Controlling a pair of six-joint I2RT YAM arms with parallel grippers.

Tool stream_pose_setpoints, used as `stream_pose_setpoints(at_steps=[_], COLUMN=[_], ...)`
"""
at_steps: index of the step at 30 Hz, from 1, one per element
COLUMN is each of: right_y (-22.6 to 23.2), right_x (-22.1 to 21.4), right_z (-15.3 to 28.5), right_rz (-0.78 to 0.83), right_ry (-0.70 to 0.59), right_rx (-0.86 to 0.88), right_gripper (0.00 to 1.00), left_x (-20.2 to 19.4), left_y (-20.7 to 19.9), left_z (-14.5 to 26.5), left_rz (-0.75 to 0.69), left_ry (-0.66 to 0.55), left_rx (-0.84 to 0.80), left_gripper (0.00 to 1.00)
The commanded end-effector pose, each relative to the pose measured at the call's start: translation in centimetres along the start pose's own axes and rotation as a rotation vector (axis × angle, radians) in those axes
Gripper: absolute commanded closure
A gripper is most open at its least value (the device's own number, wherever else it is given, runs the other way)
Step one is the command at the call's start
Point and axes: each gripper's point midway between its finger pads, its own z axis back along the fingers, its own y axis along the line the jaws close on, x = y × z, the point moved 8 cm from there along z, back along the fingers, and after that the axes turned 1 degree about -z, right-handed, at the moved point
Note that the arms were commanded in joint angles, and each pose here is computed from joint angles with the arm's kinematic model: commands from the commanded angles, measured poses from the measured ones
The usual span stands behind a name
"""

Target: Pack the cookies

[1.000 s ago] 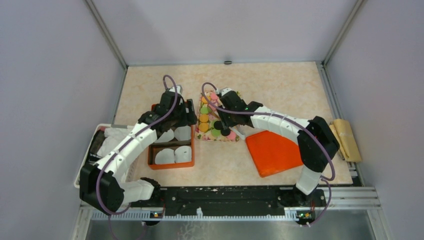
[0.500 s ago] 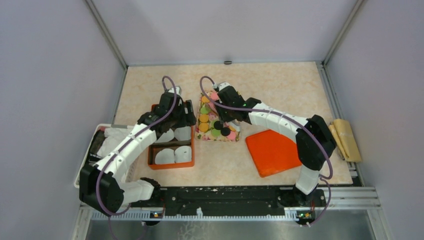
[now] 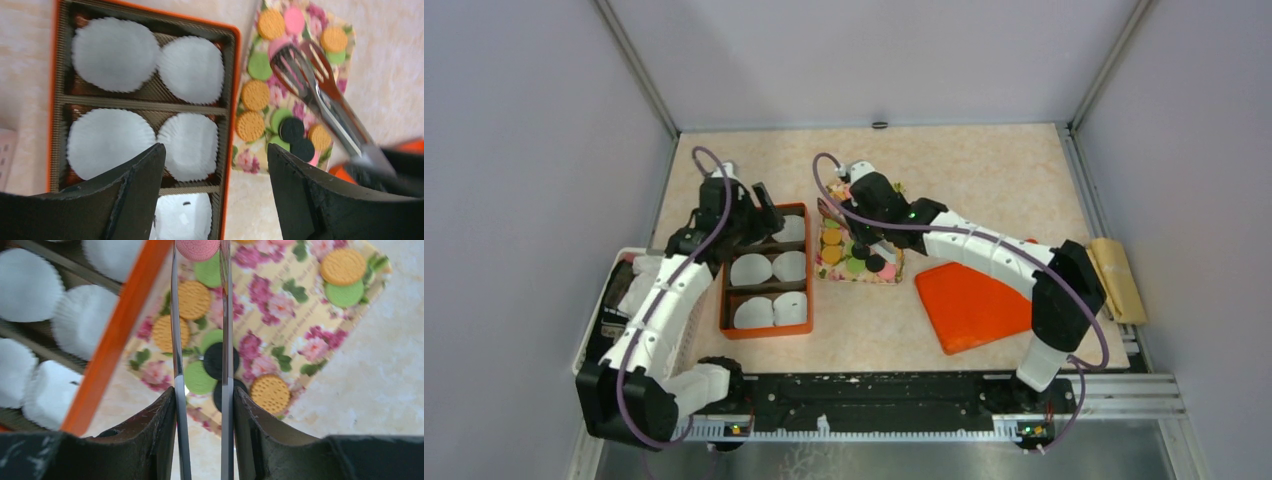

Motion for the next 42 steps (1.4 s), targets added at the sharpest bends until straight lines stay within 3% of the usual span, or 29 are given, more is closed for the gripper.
stream_pose_setpoints(at_steps=[1,10,27,35,42], right_y=[4.1,10.0,14.6,14.5,14.6], right_x=[5.4,6.4,7.7,7.6,7.2], right_z=[5.3,4.3,-3.6,-4.2,-4.5], right_rz=[0.035,0.137,0.209,0.212,0.209], right_ry=[-0.22,-0.217,-0.164,-0.152,-0.142], right_rx=[0.114,0.256,0.275,0.249,0.253], right_gripper=[0.77,0.77,0.76,0.57,0.51], left_x=[4.4,7.4,7.1,6.8,6.7], left_y=[1.7,6.2,7.4,7.7,7.9], left_z=[1.4,1.9,1.9,1.6,1.7], left_rz=[0.148,0.32,0.274,0.273,0.281], left_ry=[-0.124,-0.222,-0.206,-0.185,-0.175], left_rx=[-0.034,0.014,0.012,0.001,-0.013], left_gripper=[0.2,0.2,0.2,0.2,0.21])
